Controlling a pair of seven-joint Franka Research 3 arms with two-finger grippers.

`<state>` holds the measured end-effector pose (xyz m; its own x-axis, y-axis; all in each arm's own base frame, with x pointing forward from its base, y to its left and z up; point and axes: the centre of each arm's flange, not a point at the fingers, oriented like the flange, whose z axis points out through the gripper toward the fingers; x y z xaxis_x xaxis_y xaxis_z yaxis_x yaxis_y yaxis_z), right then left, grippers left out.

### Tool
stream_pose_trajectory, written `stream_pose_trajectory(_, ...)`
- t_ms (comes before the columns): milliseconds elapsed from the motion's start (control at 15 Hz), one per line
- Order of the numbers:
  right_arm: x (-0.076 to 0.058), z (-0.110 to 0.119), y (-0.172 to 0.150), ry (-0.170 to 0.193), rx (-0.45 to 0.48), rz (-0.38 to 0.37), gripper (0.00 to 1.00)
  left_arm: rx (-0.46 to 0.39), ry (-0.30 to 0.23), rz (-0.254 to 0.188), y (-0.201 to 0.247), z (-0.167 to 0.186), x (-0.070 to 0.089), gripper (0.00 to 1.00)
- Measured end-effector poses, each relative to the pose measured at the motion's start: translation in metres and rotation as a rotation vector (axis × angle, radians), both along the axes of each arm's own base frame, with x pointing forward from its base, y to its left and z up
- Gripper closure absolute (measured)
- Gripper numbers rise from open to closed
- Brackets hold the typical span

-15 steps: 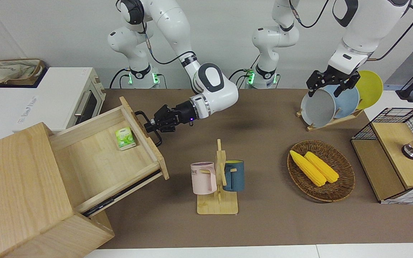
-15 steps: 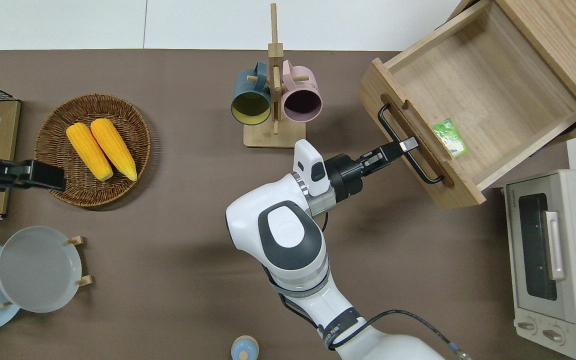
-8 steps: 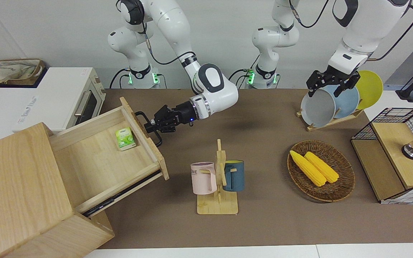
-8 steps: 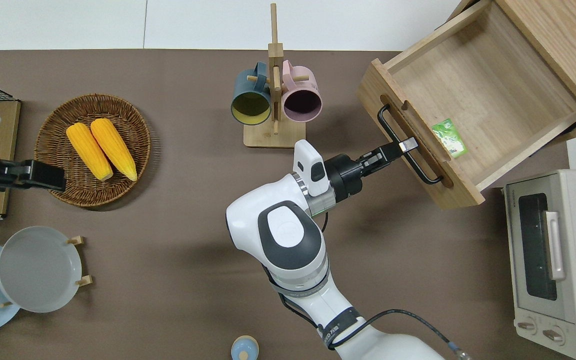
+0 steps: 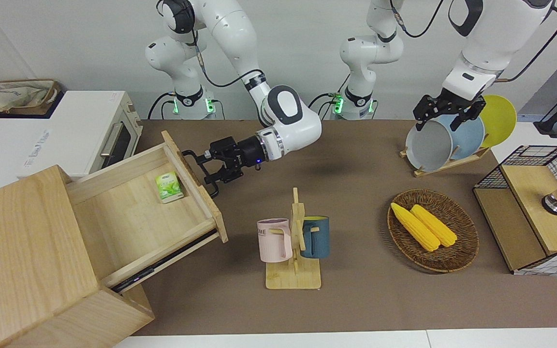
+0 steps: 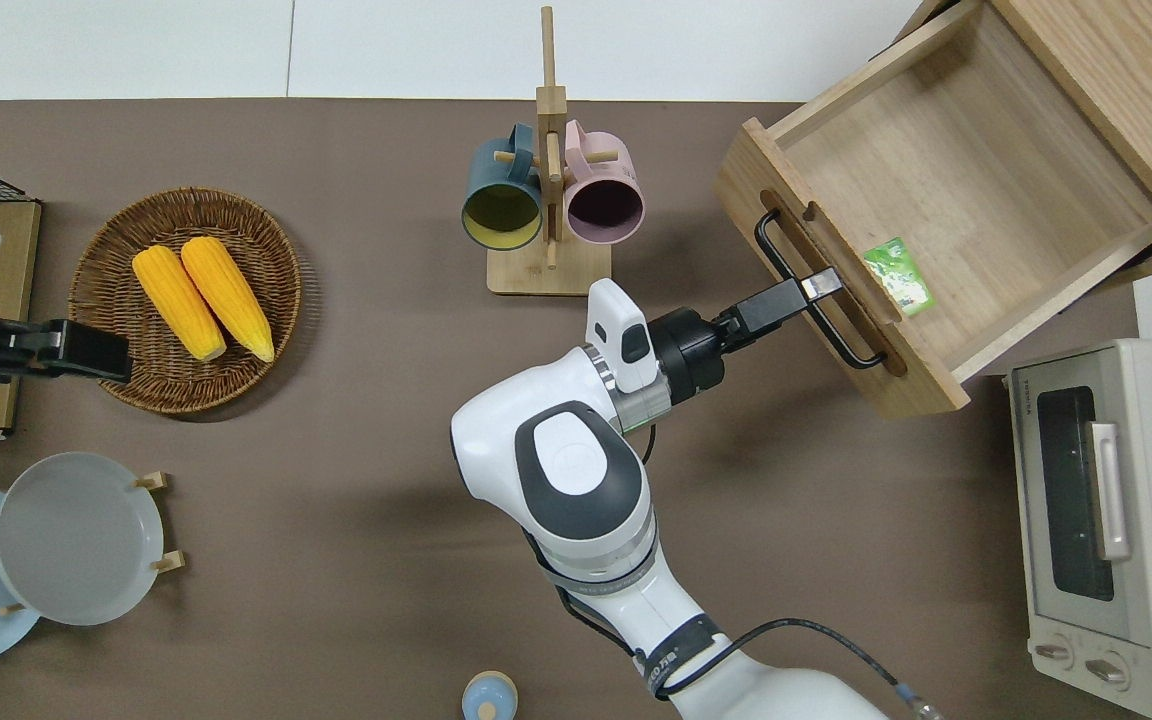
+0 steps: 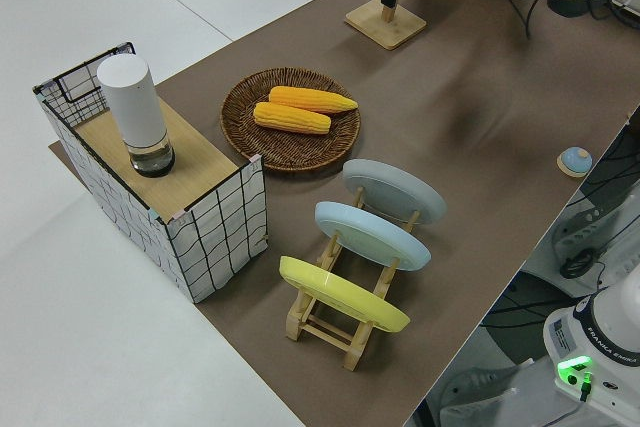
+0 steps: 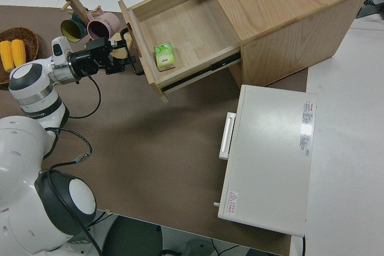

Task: Slide drawer open with right arm
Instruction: 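Release the handle and draw the right gripper back from the drawer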

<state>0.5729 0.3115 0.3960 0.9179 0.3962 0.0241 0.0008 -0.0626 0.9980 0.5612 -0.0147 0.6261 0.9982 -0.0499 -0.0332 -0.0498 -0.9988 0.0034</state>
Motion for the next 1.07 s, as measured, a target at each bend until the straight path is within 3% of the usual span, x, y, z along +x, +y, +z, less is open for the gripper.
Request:
stream_pose_trajectory(333,-0.005,0.004,0.009,-0.008,0.000,0.008,0.01,0.000,0.000,0.000,0.000,0.000,0.000,0.00)
stream_pose_trajectory(800,-0.036,-0.001,0.050,0.004,0.000,0.015,0.01,0.000,0.000,0.000,0.000,0.000,0.000,0.00)
stream_pose_trajectory(1067,-0.041,0.010,0.070,0.009,0.083,-0.010,0.01,0.000,0.000,0.000,0.000,0.000,0.000,0.00)
